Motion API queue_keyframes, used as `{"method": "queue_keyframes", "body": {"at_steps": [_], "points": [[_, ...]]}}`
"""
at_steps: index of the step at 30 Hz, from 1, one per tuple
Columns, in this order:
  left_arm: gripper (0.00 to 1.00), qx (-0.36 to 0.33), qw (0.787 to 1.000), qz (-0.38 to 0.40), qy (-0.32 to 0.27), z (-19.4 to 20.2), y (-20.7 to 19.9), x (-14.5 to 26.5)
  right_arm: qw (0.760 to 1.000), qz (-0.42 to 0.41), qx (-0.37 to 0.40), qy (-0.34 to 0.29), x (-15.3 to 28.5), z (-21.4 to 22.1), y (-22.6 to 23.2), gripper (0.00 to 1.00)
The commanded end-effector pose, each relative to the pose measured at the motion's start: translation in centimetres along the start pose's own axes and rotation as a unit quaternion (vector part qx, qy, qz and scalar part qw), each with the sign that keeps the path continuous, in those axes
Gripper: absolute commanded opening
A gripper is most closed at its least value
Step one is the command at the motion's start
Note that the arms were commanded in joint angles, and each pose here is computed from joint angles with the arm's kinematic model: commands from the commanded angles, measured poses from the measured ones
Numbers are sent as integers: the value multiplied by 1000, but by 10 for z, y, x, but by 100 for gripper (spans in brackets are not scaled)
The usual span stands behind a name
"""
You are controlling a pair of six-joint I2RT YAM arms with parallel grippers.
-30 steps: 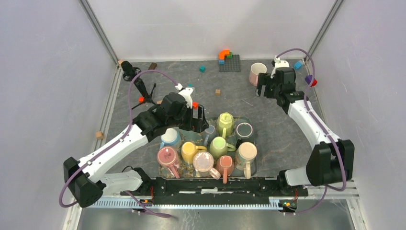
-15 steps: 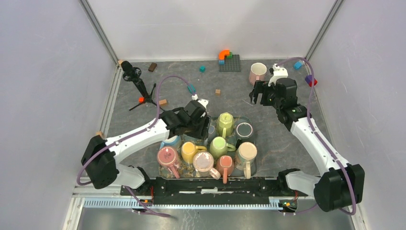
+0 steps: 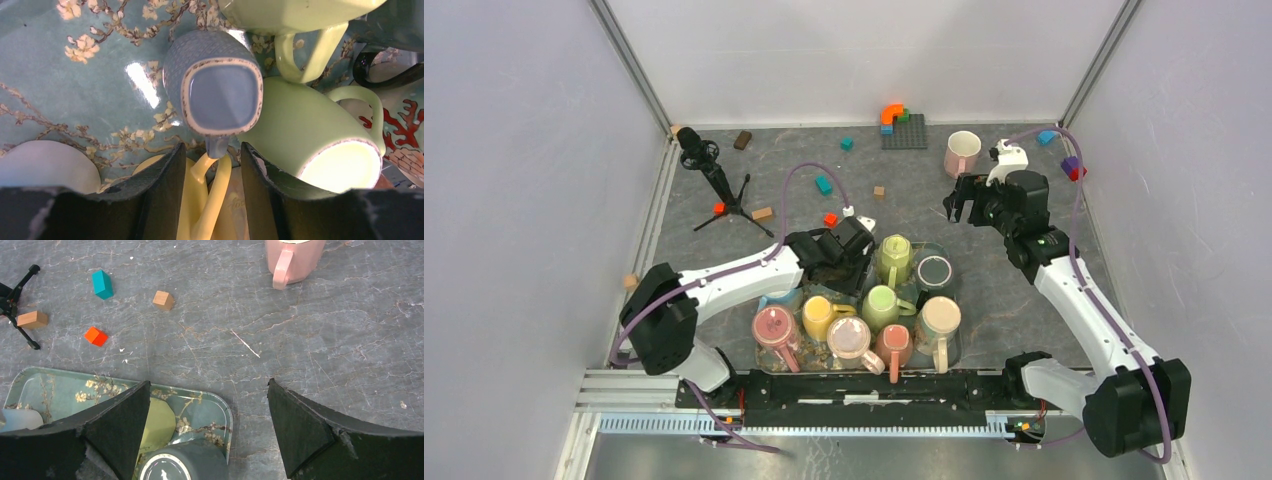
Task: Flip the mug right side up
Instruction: Turn over the cup on the tray.
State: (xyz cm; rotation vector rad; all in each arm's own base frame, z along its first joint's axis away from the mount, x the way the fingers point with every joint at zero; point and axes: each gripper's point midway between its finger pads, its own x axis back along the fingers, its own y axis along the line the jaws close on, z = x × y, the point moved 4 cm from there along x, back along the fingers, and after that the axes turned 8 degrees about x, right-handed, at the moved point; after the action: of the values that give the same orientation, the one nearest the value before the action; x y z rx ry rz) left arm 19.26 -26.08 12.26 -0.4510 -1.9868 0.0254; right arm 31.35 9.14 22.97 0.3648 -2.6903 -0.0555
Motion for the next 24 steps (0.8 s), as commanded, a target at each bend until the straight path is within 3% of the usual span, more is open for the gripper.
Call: {"method": "queue_keyframes", "body": {"at_steps": [1,24], "points": [[51,4,999,7,-41,-21,-14,-3,1000,-8,0,-27,5,-10,4,92],[39,-8,994,-53,-94,-36,1,-27,999,-18,-3,-30,5,-7,8,92]]}}
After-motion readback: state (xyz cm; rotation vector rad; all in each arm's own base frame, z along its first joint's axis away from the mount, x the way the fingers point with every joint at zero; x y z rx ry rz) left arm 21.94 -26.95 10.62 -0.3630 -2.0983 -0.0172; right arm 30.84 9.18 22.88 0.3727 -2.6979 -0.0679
